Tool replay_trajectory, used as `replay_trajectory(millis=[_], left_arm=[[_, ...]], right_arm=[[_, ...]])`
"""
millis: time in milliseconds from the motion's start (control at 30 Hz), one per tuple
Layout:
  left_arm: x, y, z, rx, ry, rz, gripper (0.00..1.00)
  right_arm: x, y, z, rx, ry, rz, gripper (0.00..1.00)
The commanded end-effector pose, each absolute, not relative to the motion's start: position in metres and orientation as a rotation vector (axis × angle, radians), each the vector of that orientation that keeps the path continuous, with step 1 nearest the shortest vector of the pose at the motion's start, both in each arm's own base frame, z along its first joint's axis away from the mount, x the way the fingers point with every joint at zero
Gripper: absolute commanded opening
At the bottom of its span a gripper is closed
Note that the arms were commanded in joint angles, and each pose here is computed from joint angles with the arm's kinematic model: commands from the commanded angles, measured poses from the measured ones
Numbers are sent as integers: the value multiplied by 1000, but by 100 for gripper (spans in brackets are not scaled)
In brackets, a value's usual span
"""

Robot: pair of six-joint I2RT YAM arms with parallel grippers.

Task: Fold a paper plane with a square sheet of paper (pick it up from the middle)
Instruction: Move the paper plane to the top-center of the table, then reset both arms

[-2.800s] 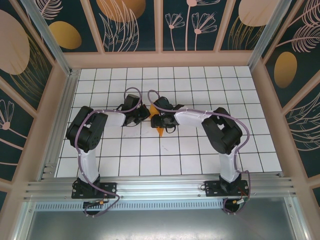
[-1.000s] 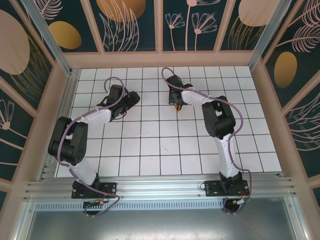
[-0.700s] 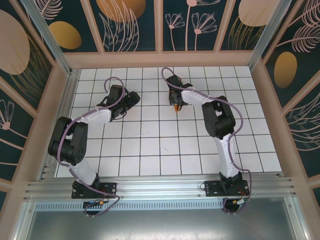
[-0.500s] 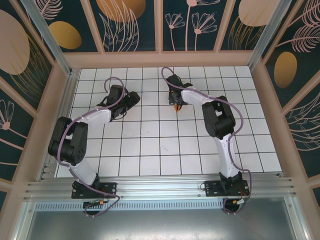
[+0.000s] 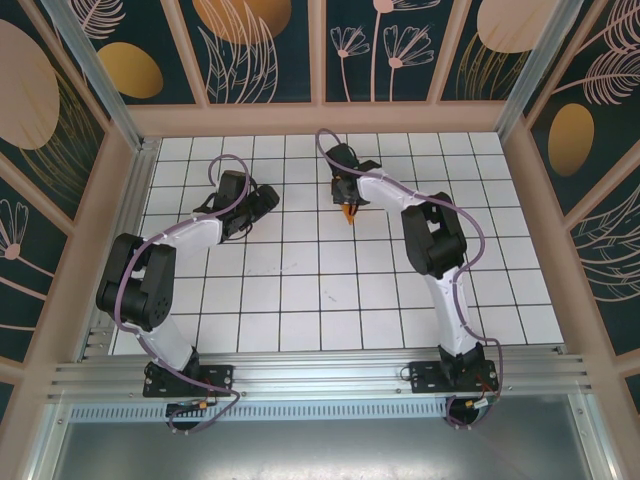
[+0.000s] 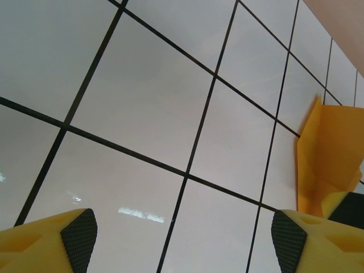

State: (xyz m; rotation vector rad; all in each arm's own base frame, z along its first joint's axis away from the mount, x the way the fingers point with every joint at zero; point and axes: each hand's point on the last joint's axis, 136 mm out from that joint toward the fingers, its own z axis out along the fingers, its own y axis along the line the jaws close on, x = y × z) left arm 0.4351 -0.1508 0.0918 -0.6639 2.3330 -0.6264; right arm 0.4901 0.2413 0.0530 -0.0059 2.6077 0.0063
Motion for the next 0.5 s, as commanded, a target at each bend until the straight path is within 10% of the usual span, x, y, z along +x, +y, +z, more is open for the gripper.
replay_trajectory(millis=[0, 267, 467], left_arm=[[442, -138, 116, -643, 2287, -541, 83], [447, -100, 159, -658, 2161, -390, 86], [435, -45, 200, -681, 2009, -195, 98]], right_arm=[[495, 238, 108, 22, 2516, 11, 61], [487, 191, 225, 156, 2222, 103, 97], [458, 88, 258, 387, 1985, 5, 99]])
